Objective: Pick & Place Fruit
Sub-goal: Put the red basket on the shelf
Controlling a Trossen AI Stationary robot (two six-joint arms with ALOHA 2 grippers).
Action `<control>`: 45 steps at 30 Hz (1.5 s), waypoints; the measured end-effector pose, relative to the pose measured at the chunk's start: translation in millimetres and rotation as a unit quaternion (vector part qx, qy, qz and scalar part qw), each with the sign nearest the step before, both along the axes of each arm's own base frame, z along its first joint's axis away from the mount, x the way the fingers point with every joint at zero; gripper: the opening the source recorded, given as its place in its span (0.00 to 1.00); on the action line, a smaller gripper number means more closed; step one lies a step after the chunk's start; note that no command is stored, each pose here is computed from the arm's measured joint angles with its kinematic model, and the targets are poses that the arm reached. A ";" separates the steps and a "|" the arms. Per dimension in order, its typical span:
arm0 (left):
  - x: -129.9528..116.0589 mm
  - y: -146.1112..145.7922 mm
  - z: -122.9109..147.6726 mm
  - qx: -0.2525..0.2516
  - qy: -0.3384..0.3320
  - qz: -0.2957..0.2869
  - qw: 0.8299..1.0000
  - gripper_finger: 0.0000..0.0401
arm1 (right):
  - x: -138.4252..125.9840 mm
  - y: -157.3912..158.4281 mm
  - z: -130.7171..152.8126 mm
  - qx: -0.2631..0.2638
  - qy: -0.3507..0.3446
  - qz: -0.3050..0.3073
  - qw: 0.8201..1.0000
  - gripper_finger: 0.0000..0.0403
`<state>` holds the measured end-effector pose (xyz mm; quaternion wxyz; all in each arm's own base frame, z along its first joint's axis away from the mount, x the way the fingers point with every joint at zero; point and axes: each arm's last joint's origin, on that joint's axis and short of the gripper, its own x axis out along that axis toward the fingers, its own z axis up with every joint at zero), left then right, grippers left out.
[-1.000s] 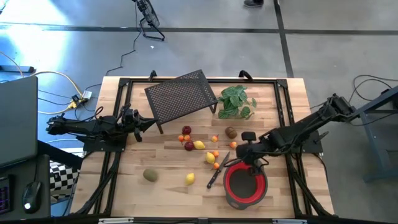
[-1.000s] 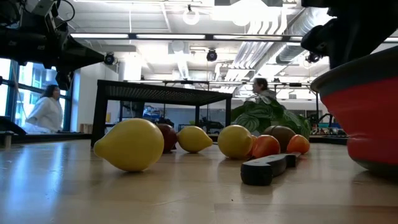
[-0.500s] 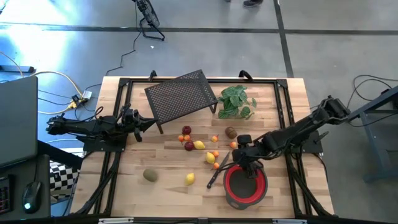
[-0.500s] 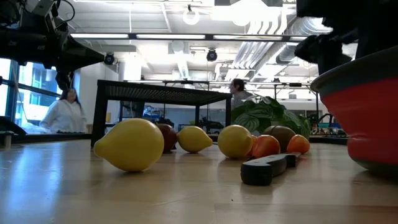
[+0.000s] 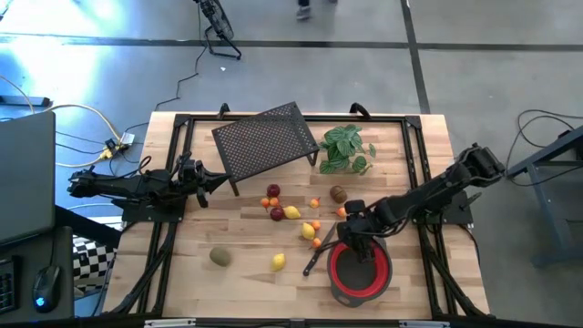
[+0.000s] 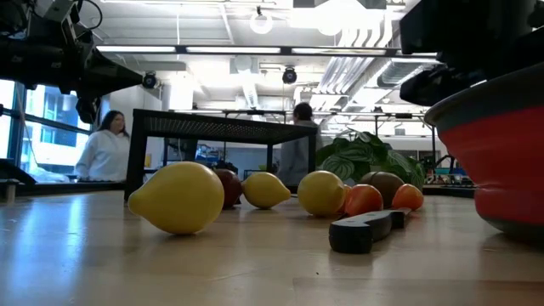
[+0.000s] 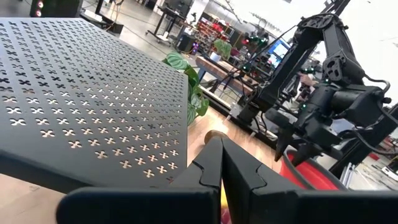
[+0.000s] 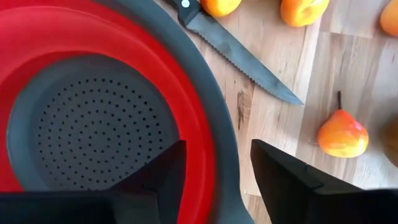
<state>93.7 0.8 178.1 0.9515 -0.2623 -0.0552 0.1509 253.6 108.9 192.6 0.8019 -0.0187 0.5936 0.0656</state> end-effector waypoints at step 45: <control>0.0 0.0 0.3 0.000 -0.002 0.000 1.000 0.00 | -13.1 -21.3 49.9 0.027 -0.010 -0.054 0.998 0.03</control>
